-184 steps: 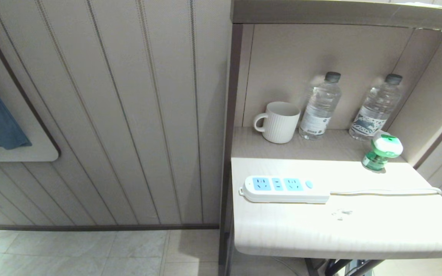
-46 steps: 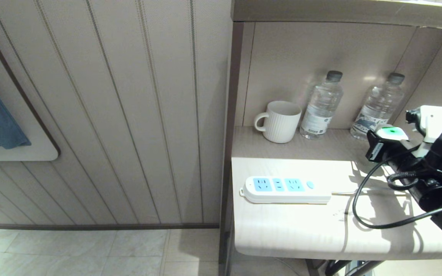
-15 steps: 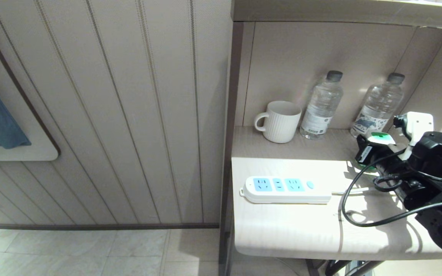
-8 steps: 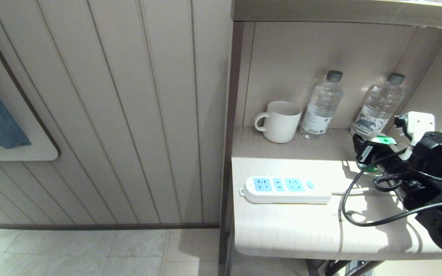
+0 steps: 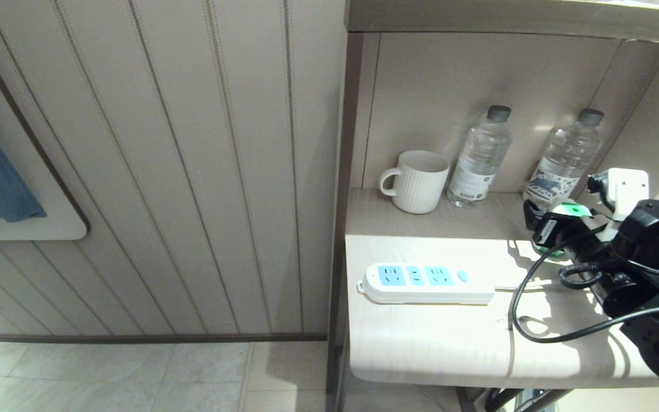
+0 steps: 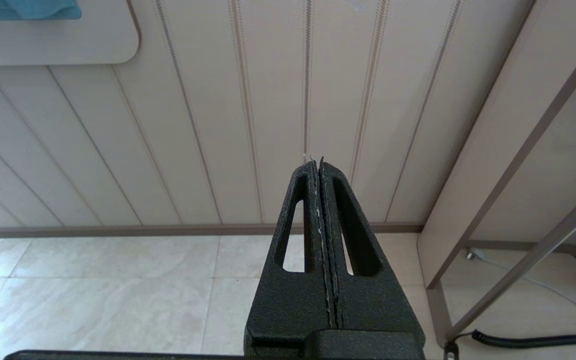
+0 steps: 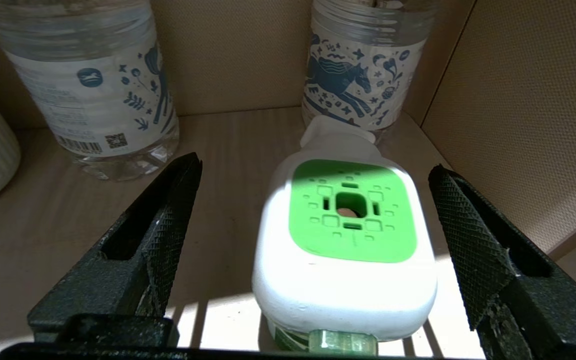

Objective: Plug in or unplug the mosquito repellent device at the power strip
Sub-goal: Insert the plug into the socket

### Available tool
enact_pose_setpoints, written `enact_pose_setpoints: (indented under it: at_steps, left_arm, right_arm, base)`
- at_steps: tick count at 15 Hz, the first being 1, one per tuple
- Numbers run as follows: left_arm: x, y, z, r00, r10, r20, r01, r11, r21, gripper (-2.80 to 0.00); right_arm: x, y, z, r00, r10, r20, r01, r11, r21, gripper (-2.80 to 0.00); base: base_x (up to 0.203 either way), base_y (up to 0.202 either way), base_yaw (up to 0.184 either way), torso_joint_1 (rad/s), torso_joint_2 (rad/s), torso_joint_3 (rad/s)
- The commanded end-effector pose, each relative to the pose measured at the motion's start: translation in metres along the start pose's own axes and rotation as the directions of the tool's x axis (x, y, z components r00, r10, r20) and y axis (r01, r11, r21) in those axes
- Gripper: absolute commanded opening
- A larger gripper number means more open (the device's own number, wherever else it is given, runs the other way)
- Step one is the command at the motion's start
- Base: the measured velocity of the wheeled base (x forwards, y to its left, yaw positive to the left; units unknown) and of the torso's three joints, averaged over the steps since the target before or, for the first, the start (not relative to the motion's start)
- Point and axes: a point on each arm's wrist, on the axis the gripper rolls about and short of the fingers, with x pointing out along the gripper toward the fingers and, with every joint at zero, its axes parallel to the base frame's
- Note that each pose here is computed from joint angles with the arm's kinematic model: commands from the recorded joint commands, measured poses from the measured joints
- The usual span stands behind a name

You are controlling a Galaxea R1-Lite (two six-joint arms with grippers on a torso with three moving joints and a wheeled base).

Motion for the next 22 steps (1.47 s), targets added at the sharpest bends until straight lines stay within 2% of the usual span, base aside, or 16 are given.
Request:
enact_pose_setpoints:
  at_steps: [1,18,19,22]
  left_arm:
    - [0.000,0.000,0.000,1.000,0.000,-0.001,0.000,1.000,0.001,-2.80]
    - [0.000,0.000,0.000,1.000,0.000,-0.001,0.000,1.000,0.000,-2.80]
    - [0.000,0.000,0.000,1.000,0.000,-0.003,0.000,1.000,0.001,-2.80]
    - [0.000,0.000,0.000,1.000,0.000,-0.002,0.000,1.000,0.000,-2.80]
  right_arm:
    - [0.002,0.001,-0.004,1.000,0.001,-0.003,-0.001,1.000,-0.012,0.00]
    - [0.012,0.006,-0.004,1.000,0.005,0.014,-0.005,1.000,-0.025,0.00]
    - [0.012,0.006,-0.004,1.000,0.005,0.014,-0.005,1.000,-0.025,-2.80]
    - [0.012,0.005,-0.004,1.000,0.004,0.014,-0.003,1.000,-0.024,-2.80]
  base:
    - [0.000,0.000,0.000,0.000,0.00,0.000]
    - [0.000,0.000,0.000,0.000,0.00,0.000]
    - [0.000,0.000,0.000,0.000,0.00,0.000]
    - [0.000,0.000,0.000,0.000,0.00,0.000]
